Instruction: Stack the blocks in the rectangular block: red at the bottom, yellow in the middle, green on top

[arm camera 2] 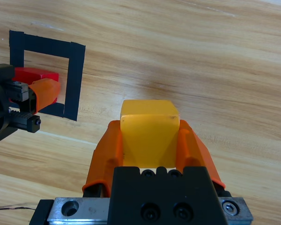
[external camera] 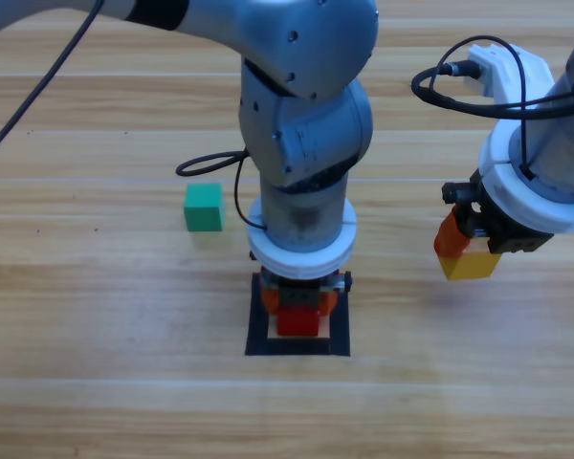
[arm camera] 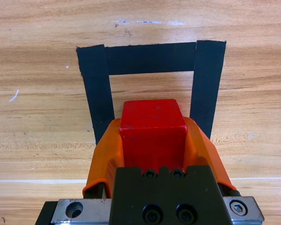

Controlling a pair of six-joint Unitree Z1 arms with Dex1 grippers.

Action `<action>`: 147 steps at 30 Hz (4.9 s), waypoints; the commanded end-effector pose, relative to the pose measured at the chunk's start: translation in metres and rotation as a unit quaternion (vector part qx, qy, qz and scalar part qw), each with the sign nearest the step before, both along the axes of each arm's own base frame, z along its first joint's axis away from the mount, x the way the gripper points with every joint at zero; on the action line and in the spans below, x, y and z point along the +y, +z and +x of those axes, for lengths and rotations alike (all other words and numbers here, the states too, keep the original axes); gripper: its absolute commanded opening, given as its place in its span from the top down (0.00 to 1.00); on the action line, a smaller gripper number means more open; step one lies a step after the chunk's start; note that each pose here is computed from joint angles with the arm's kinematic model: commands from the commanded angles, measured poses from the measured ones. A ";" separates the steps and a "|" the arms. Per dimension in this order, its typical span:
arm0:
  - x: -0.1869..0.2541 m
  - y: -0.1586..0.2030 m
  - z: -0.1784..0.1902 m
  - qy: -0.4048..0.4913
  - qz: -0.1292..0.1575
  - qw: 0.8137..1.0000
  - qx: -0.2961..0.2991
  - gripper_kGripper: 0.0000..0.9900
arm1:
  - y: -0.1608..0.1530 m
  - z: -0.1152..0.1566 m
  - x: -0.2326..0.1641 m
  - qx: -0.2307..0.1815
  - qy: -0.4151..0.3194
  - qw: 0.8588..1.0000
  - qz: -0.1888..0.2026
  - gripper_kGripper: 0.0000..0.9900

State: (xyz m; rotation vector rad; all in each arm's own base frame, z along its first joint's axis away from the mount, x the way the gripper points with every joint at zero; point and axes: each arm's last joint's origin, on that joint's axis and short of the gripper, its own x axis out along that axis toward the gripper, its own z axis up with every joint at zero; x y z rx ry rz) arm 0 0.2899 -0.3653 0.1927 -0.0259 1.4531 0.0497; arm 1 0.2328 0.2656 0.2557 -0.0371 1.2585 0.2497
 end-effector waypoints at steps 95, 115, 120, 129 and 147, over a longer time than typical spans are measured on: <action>0.197 0.128 0.084 0.004 -0.033 0.995 -0.093 0.07 | -0.044 -0.008 0.175 0.050 0.051 0.996 -0.060 0.78; 0.153 0.071 0.112 -0.062 0.020 0.997 -0.036 0.07 | -0.053 -0.003 0.175 0.033 -0.003 0.997 -0.072 0.78; 0.152 0.070 0.114 -0.057 0.019 0.998 -0.035 0.08 | -0.054 -0.004 0.175 0.030 -0.007 0.997 -0.075 0.78; 0.144 0.072 0.111 -0.058 0.011 0.997 -0.039 0.10 | -0.058 -0.002 0.173 0.027 -0.018 0.996 -0.081 0.78; 0.122 0.051 0.117 -0.050 0.026 0.998 -0.026 0.10 | -0.067 0.001 0.174 0.037 -0.018 0.995 -0.086 0.70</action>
